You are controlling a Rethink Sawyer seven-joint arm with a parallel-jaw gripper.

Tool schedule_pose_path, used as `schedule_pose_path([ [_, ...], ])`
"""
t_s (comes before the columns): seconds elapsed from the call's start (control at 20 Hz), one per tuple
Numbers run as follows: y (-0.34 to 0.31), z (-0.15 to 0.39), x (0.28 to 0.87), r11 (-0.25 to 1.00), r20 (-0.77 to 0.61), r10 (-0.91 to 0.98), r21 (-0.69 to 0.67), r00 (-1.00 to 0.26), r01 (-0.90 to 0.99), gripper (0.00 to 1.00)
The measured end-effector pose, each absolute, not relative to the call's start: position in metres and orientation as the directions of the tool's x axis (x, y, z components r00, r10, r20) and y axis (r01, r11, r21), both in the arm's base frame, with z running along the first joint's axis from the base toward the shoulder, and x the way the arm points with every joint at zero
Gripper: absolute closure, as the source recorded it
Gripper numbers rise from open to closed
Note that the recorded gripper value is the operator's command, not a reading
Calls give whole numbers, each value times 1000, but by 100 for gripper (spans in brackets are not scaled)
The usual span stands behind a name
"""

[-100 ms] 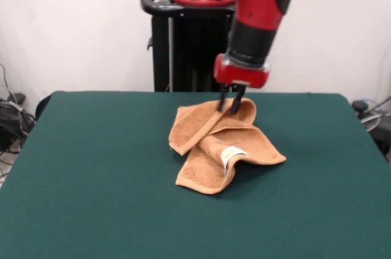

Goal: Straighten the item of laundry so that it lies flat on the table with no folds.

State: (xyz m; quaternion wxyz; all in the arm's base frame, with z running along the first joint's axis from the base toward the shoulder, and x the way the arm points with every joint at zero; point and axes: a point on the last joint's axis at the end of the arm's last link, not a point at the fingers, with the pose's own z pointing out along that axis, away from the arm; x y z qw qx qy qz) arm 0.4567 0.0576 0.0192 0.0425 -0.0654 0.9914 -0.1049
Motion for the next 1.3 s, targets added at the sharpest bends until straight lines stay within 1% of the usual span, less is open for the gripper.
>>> schedule_pose_path([
  [0.2,36,10,452,965,-95,-97,-254,-991,-70,0],
  [0.3,22,10,448,952,-102,-66,-306,-993,-32,0],
  [0.55,5,0,441,930,-118,-22,-367,-993,22,0],
  [1.0,-39,-47,419,917,-145,41,-386,-989,95,0],
  [1.3,-52,-51,419,925,-169,95,-349,-981,150,0],
])
